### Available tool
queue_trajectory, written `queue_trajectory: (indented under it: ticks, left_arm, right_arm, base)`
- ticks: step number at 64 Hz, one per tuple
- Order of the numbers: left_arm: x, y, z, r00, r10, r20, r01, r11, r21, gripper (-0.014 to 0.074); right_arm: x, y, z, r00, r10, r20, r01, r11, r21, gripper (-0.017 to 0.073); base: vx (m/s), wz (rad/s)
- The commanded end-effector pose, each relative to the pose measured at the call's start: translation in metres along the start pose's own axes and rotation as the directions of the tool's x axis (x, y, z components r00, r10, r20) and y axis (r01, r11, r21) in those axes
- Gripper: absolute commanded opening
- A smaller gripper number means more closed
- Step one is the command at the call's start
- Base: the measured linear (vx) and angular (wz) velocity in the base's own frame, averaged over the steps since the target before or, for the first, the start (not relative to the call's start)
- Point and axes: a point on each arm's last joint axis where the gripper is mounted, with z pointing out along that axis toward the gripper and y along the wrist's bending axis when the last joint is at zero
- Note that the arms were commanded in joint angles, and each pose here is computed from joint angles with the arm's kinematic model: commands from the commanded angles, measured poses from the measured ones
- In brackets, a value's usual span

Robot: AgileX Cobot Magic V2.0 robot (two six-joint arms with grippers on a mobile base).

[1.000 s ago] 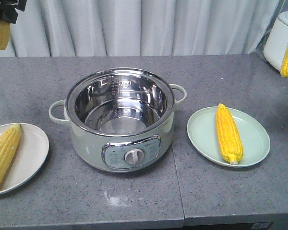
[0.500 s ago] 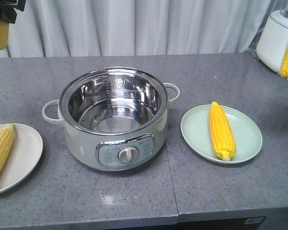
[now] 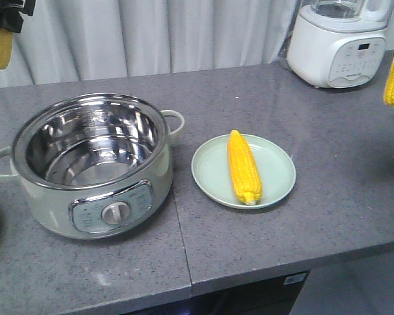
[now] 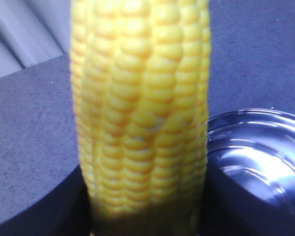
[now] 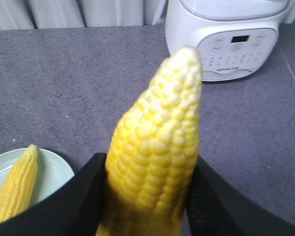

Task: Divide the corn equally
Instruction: 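Drive the base to the other counter holding a cob in each gripper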

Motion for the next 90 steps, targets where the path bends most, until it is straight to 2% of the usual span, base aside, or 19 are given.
queue_trajectory:
  ticks: [1, 90]
  left_arm:
    - [-0.0078, 0.0026, -0.0277, 0.992, -0.015, 0.123, 0.016, 1.000, -0.006, -0.0006]
    - [-0.0078, 0.0026, -0.0277, 0.992, -0.015, 0.123, 0.016, 1.000, -0.006, -0.0006]
  right_arm:
    - [-0.0134, 0.0033, -0.0263, 0.992, -0.011, 0.127, 0.008, 1.000, 0.025, 0.0216]
    - [-0.0134, 0.0033, -0.0263, 0.992, -0.011, 0.127, 0.008, 1.000, 0.025, 0.0216]
  base:
    - [0.00, -0.34]
    - [0.00, -0.41]
